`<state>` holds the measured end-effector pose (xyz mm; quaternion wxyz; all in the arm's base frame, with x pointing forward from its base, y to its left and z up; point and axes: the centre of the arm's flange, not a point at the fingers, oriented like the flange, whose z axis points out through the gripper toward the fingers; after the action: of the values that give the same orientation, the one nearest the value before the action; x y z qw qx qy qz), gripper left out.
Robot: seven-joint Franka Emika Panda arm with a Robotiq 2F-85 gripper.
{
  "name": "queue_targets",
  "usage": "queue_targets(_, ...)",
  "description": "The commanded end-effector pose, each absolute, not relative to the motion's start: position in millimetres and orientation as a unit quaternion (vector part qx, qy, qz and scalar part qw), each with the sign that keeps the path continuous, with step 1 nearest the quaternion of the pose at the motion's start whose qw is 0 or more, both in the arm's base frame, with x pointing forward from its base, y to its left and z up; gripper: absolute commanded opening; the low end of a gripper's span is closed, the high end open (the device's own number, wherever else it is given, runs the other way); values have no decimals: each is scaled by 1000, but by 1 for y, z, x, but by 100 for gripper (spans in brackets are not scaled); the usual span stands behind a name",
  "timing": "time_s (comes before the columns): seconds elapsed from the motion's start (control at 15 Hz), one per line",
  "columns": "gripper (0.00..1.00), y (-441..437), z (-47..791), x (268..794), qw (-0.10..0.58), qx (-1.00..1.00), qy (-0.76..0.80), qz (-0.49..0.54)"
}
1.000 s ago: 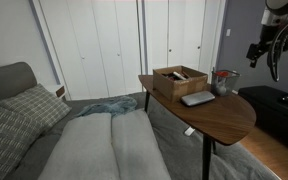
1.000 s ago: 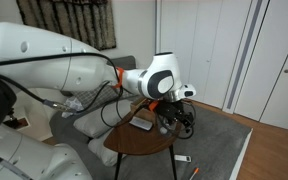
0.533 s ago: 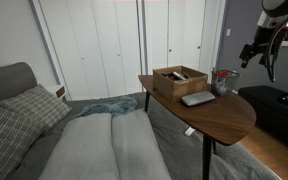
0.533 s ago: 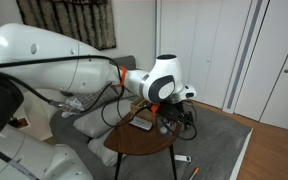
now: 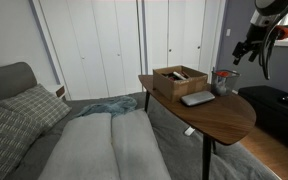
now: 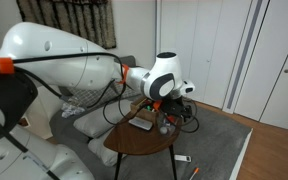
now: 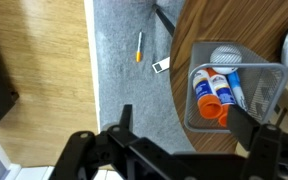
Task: Remove the blue pen from the office pen holder
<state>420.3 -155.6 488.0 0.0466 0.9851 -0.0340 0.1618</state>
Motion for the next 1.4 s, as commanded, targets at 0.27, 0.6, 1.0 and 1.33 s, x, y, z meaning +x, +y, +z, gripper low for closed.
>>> queue_targets(0.27,57,-134,497,450,-15,983,62,170)
queue_targets(0.6,66,-129,486,459,-15,977,93,190)
queue_targets(1.0,56,-121,485,480,-39,968,140,205)
queue_targets(1.33,66,-109,478,493,-44,967,165,191)
